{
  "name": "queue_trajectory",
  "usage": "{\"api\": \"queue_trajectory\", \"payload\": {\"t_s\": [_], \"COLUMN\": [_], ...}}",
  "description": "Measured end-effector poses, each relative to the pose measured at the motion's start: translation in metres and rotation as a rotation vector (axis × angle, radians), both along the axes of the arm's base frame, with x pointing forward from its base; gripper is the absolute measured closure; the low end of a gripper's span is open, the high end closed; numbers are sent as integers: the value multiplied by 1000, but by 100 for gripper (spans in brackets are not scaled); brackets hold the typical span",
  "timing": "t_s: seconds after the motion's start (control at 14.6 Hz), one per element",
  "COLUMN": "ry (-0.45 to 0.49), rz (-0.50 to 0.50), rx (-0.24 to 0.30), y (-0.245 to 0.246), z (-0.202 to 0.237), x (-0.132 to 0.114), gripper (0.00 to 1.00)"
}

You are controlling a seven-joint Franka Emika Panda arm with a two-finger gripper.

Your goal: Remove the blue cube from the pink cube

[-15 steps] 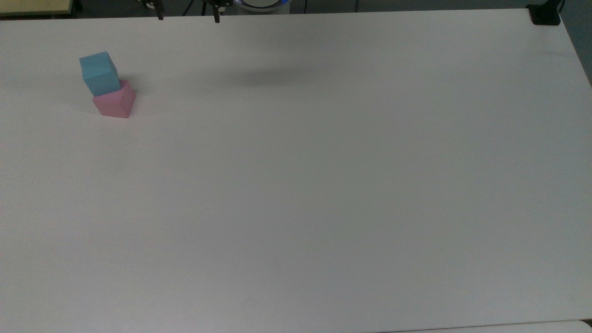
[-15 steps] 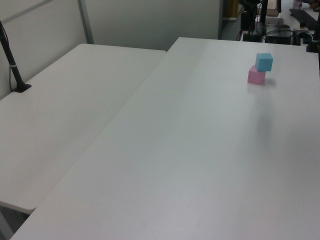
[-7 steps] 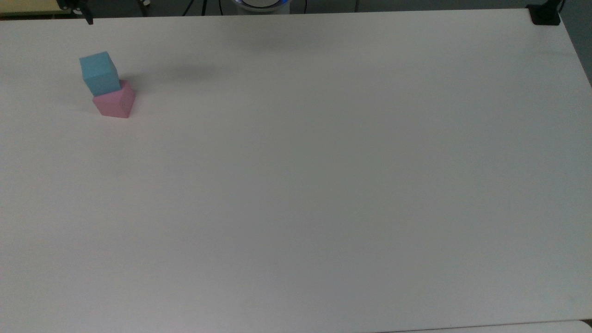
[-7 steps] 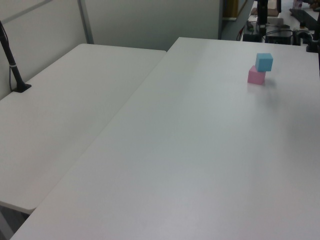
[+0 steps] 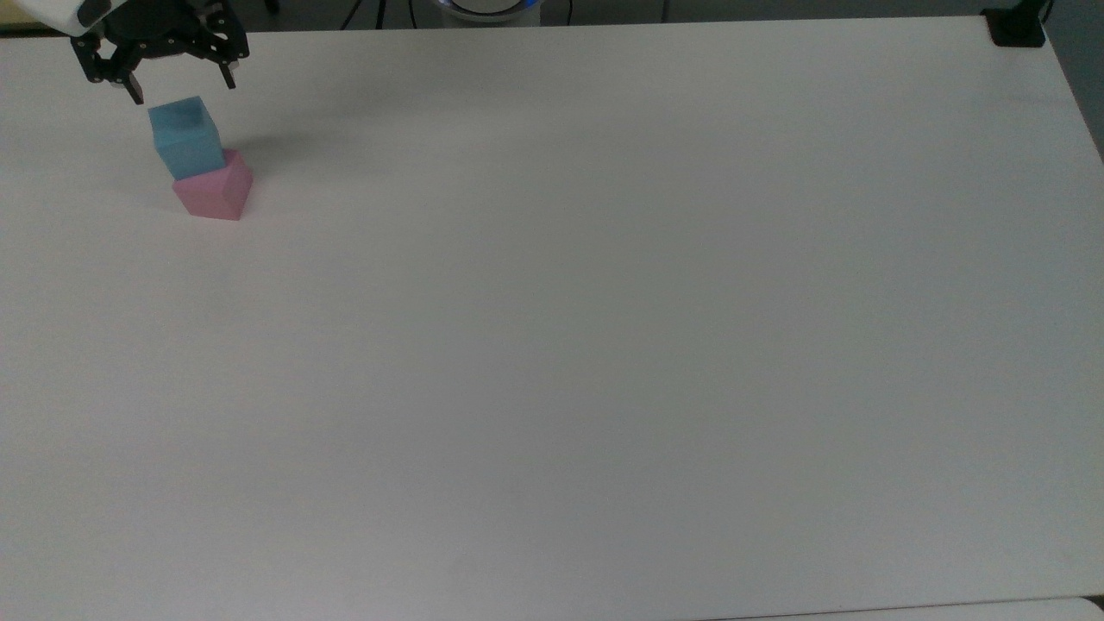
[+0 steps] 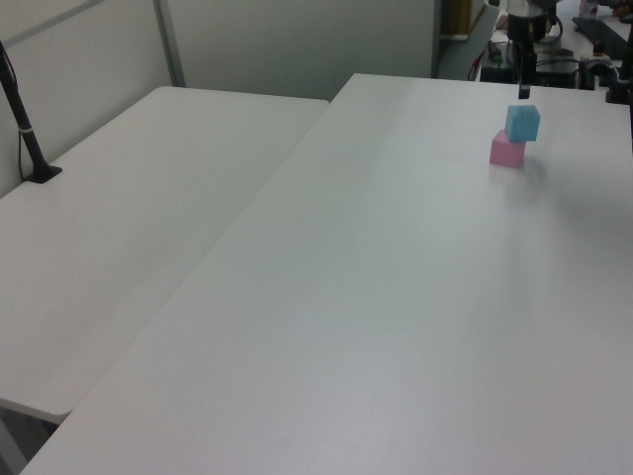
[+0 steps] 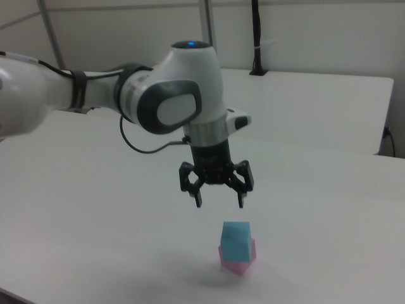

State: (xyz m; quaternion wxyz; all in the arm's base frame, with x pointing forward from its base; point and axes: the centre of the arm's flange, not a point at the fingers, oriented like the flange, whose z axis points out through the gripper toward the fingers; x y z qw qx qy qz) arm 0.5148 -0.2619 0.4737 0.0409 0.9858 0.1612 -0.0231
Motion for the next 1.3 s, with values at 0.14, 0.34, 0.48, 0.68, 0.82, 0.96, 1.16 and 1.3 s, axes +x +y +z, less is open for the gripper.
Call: {"api": "queue_trajectory", "payload": {"t_s": [0.14, 0.34, 0.48, 0.68, 0.82, 0.96, 1.16, 1.3], "ry": [27, 35, 42, 54, 58, 56, 74, 82], "rz": [43, 76, 82, 85, 82, 75, 72, 59], "rx": [3, -12, -25, -42, -44, -45, -28, -2], "y": [-12, -24, -25, -27, -27, -24, -19, -9], "z": [-11, -32, -49, -68, -72, -72, -68, -53], "x": [-5, -5, -1, 5, 6, 8, 6, 3], "gripper": [0, 0, 0, 0, 11, 31, 44, 47]}}
